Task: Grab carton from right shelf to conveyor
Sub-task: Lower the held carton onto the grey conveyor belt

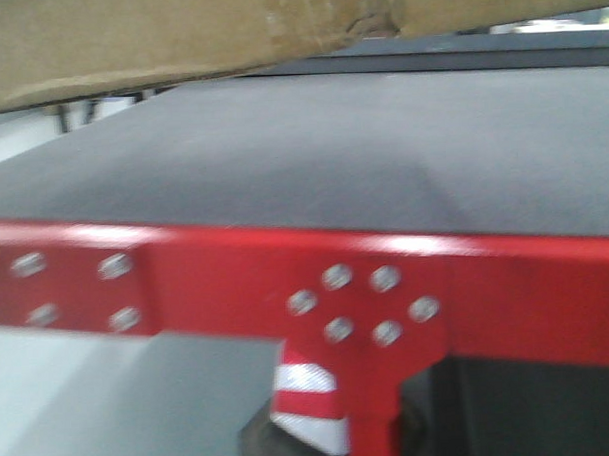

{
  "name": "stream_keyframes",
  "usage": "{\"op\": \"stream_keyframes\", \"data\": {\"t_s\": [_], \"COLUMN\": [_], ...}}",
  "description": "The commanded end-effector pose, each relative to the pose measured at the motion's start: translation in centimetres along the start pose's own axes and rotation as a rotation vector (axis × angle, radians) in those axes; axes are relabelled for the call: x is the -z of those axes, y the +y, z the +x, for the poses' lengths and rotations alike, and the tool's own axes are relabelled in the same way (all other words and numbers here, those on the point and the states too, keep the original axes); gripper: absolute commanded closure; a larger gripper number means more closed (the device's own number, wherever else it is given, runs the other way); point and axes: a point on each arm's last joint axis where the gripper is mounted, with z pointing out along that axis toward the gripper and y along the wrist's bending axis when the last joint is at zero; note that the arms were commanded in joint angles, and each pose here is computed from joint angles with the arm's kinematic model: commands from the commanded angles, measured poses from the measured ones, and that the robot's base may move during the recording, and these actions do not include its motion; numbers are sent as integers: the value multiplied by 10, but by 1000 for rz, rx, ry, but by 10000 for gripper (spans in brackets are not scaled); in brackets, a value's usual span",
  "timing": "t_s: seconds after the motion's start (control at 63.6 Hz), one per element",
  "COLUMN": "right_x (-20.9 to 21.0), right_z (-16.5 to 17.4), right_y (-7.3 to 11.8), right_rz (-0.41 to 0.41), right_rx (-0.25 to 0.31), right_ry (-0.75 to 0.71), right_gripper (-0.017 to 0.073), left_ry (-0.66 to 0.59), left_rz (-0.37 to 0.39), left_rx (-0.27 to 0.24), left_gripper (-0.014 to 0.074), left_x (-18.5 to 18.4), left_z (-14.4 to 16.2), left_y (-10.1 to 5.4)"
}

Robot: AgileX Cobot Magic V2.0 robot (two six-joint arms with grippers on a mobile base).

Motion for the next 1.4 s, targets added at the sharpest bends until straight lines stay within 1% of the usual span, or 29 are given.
{"op": "stream_keyframes", "data": {"t_s": [0.0,0.377,1.383], "right_x": [6,6,6], "right_z": [-9,-9,-9], "right_y": [5,5,5], "right_rz": [-59,-60,-60], "right_rx": [-13,-13,-13], "right_ry": [-93,-96,-98], "right_gripper": [629,629,629], "left_ry": [-45,-74,-75], "left_rz": [36,-55,-57], "left_rx": [-15,-49,-49], "left_gripper": [610,610,610], "left_x": [5,5,5], "left_z": [-3,-6,-6], "left_y": [-4,4,4]}}
